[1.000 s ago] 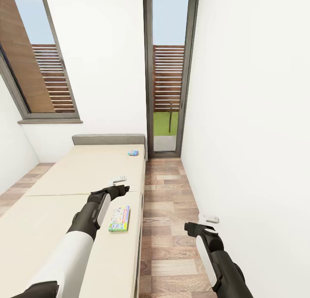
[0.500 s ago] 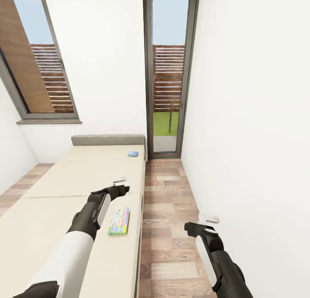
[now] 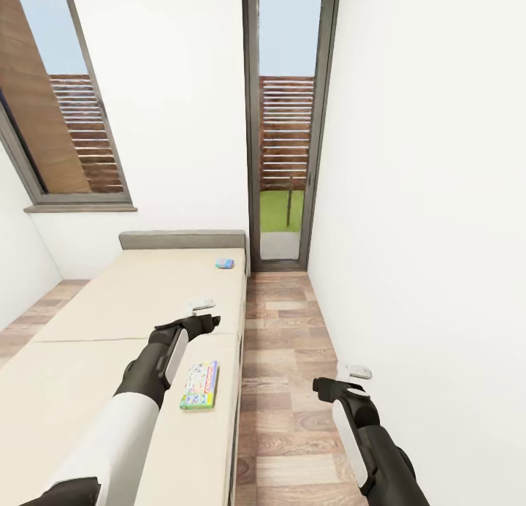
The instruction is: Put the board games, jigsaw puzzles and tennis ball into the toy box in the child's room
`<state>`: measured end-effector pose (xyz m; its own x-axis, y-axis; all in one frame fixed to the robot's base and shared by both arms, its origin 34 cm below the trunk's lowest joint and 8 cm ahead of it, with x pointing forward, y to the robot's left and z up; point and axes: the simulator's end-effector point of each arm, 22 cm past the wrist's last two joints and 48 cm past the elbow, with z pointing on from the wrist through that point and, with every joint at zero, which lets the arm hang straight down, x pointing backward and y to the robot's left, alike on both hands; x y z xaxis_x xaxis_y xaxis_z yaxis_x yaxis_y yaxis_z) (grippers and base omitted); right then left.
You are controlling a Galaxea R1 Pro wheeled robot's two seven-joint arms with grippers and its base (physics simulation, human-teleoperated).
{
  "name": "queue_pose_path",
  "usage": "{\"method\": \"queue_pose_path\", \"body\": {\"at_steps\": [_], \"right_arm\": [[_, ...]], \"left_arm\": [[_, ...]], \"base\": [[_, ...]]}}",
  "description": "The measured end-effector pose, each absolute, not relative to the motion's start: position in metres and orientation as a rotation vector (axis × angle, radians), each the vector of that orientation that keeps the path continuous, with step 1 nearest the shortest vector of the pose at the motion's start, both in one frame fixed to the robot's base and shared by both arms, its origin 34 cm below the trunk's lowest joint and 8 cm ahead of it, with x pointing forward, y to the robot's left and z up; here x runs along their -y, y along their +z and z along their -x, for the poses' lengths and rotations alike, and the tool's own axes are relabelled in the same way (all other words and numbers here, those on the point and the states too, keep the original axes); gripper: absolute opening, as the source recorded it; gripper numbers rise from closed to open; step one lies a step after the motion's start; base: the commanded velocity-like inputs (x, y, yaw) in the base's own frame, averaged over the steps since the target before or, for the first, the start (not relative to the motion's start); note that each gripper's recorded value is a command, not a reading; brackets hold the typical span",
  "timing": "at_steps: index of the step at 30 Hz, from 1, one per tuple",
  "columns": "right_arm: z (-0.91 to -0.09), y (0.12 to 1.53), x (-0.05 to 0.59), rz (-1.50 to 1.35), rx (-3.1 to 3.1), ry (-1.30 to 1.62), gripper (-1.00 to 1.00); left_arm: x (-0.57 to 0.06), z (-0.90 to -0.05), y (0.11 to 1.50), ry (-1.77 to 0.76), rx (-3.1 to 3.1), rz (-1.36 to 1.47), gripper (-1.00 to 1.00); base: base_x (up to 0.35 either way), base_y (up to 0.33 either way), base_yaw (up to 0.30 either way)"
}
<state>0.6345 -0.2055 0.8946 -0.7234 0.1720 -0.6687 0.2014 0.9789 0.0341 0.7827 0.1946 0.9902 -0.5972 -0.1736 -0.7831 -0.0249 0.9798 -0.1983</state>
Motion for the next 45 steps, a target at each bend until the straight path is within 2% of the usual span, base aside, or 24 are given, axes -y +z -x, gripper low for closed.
{"method": "queue_pose_path", "body": {"at_steps": [45], "right_arm": [[-0.6347,0.8944,0.2055,-0.259,-2.395,-0.052,1.0]], "left_arm": [[-0.1944,-0.7828,0.9901,-0.207,-2.205,0.138,1.0]], "base": [[0.037,0.003,0.0]]}}
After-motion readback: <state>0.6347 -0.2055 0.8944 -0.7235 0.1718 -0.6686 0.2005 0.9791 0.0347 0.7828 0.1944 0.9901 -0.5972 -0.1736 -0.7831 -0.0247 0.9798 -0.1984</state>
